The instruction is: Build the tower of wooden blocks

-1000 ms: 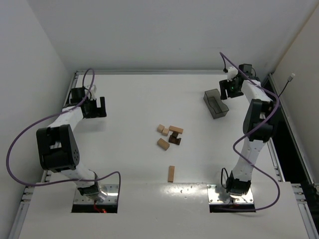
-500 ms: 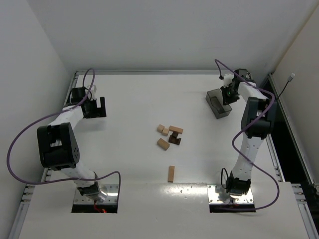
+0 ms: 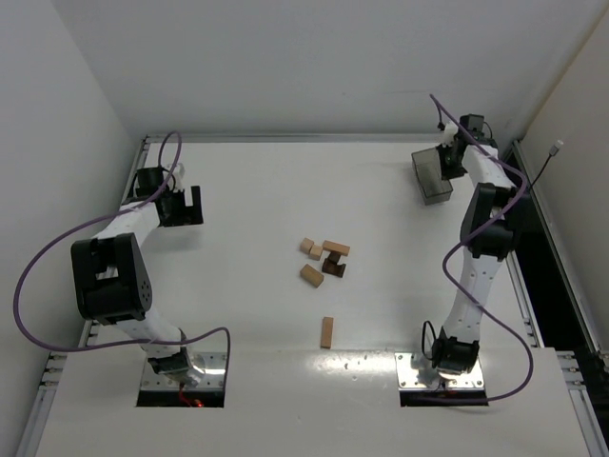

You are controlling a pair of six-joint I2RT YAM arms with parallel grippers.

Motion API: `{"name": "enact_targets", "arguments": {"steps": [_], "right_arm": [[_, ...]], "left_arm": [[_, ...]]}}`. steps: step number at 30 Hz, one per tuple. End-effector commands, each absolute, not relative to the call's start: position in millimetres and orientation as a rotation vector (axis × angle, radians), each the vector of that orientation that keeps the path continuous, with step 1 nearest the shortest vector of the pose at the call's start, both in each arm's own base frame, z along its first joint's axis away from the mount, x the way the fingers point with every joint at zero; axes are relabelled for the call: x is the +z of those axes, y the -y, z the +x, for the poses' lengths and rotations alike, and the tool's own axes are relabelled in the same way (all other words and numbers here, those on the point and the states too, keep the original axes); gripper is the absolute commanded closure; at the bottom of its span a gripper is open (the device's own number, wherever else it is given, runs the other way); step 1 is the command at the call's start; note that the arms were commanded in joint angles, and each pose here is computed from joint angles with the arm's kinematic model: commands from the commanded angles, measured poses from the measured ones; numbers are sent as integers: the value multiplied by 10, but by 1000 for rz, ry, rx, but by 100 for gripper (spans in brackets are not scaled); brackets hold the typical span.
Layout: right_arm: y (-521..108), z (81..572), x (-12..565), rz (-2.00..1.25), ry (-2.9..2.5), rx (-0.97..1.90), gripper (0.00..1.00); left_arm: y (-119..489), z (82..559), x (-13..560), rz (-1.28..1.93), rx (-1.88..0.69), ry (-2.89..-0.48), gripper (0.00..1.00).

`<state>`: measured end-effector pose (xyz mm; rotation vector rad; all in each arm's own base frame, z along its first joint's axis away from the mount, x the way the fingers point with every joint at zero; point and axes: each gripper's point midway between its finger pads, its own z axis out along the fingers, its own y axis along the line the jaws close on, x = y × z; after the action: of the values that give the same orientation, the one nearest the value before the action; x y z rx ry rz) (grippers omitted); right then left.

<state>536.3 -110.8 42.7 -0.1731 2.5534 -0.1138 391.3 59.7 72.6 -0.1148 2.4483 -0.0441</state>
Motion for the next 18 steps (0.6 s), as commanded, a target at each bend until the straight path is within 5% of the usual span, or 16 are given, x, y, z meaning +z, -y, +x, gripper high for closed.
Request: {"name": "enact_targets", "arguments": {"steps": [1, 15, 18], "right_arm": [[1351, 5513, 634, -42, -2497, -198, 100], [1769, 5469, 292, 3, -2526, -111, 100], [1748, 5477, 293, -17, -2523, -97, 78]], "left_arm": [[-671, 4038, 832, -122, -31, -2406, 1], [-664, 4080, 864, -119, -45, -2416, 1], [-660, 4081, 864, -130, -49, -2415, 1]]}}
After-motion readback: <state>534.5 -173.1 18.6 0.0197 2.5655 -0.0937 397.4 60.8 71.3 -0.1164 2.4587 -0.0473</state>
